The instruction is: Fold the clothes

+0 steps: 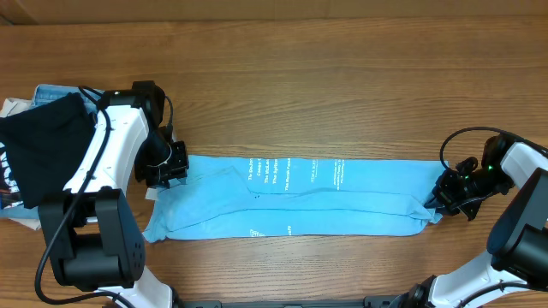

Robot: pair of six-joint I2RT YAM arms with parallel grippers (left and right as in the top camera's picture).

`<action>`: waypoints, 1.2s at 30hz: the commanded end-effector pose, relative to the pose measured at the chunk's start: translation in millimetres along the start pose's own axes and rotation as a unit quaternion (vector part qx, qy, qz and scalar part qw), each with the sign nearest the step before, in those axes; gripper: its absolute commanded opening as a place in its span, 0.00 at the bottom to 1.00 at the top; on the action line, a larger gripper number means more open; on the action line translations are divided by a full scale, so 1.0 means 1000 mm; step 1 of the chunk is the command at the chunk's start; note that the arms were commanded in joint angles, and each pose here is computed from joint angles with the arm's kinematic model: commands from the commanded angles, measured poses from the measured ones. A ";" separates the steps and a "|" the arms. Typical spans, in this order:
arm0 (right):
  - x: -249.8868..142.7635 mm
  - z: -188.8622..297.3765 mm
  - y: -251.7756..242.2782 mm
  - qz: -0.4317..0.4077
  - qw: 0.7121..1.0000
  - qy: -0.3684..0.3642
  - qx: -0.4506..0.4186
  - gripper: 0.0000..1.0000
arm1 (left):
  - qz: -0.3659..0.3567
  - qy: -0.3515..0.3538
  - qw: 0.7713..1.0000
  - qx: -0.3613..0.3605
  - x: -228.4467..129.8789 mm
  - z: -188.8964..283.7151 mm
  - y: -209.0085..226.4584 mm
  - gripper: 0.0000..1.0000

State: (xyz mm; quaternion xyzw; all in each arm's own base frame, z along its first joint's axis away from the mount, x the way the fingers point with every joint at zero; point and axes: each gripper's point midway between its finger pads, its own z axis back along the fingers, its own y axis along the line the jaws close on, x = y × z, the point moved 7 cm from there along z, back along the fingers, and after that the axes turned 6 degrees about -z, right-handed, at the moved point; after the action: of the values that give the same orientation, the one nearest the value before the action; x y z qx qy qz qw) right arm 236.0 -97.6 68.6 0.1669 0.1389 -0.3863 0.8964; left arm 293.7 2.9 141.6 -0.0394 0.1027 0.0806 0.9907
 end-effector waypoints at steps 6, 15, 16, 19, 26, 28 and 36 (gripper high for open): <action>0.027 0.032 0.007 -0.030 0.997 -0.074 -0.021 0.04 | -0.016 -0.026 0.998 -0.045 0.006 0.008 -0.008 0.32; 0.061 0.103 0.014 -0.052 0.981 -0.184 -0.019 0.04 | -0.030 -0.098 0.993 -0.059 0.027 0.051 -0.015 0.35; 0.062 0.108 0.014 -0.048 0.981 -0.188 -0.022 0.04 | -0.030 -0.100 0.993 -0.063 0.028 0.053 -0.016 0.35; 0.057 0.114 0.026 -0.007 0.982 -0.187 -0.029 0.04 | -0.033 -0.099 0.992 -0.076 0.028 0.053 -0.020 0.36; 0.028 0.093 0.072 0.078 0.983 -0.146 -0.073 0.04 | -0.029 -0.086 0.993 -0.075 0.023 0.052 -0.019 0.36; 0.015 0.084 0.089 0.109 0.982 -0.131 -0.086 0.04 | -0.030 -0.086 0.993 -0.075 0.023 0.052 -0.019 0.37; -0.046 0.047 0.147 0.231 0.960 -0.081 -0.136 0.04 | -0.029 -0.088 0.993 -0.075 0.024 0.052 -0.019 0.39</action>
State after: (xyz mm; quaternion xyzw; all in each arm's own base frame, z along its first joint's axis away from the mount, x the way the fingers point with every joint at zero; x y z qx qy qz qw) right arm 316.4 -13.1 150.6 0.0442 0.0839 -0.1960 0.9760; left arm 327.6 -7.4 179.7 -0.1022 0.0251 0.0699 0.9920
